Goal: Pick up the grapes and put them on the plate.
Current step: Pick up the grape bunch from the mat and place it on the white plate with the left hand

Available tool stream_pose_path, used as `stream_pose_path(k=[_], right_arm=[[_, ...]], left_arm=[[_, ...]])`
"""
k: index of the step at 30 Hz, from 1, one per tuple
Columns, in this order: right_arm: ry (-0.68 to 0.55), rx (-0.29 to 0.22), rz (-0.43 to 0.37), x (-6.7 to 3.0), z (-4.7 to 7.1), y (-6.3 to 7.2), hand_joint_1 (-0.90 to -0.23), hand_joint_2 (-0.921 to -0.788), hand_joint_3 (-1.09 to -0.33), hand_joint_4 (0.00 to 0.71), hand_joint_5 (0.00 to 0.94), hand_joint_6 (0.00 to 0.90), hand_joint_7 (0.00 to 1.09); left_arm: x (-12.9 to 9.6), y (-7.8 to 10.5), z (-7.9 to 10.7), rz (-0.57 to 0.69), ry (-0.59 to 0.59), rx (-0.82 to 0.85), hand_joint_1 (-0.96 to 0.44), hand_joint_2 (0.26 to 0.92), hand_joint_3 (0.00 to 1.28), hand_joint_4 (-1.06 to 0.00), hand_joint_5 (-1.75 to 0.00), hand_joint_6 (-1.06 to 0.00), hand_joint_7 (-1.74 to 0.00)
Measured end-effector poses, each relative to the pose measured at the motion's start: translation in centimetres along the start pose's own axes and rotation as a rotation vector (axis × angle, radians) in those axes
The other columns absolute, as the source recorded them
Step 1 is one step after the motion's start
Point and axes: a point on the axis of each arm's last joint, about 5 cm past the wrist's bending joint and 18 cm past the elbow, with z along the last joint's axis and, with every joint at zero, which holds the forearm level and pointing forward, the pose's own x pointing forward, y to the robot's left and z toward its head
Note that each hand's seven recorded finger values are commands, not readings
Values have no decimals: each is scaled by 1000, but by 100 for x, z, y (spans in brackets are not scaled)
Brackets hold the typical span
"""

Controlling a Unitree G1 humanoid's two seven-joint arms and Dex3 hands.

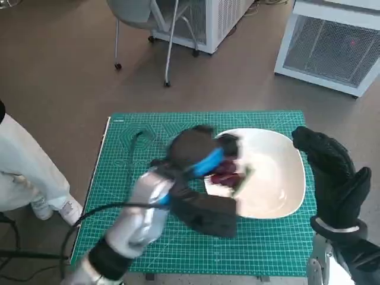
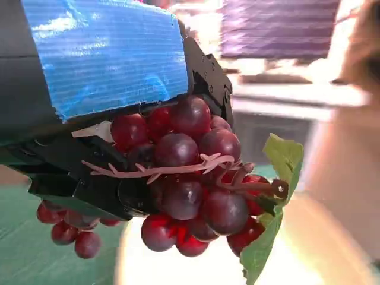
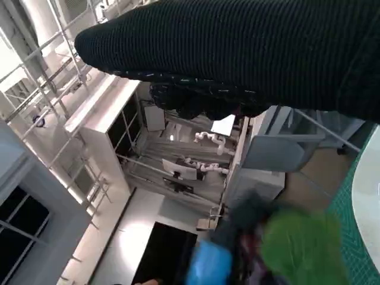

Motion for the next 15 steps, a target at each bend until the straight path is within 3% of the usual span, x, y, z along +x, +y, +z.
stream_pose_path(k=[8, 15], right_arm=[[-2, -7, -4, -29, 21, -14, -520, -921, -547, 462, 1, 127, 574], [-5, -15, -9, -55, 45, -28, -517, -921, -550, 460, 0, 123, 577]], left_arm=[[256, 29, 171, -31, -75, 47, 2, 919, 96, -699, -1245, -574, -1127], [409, 7, 277, -81, -81, 56, 1, 921, 160, -563, -1300, -540, -1261]])
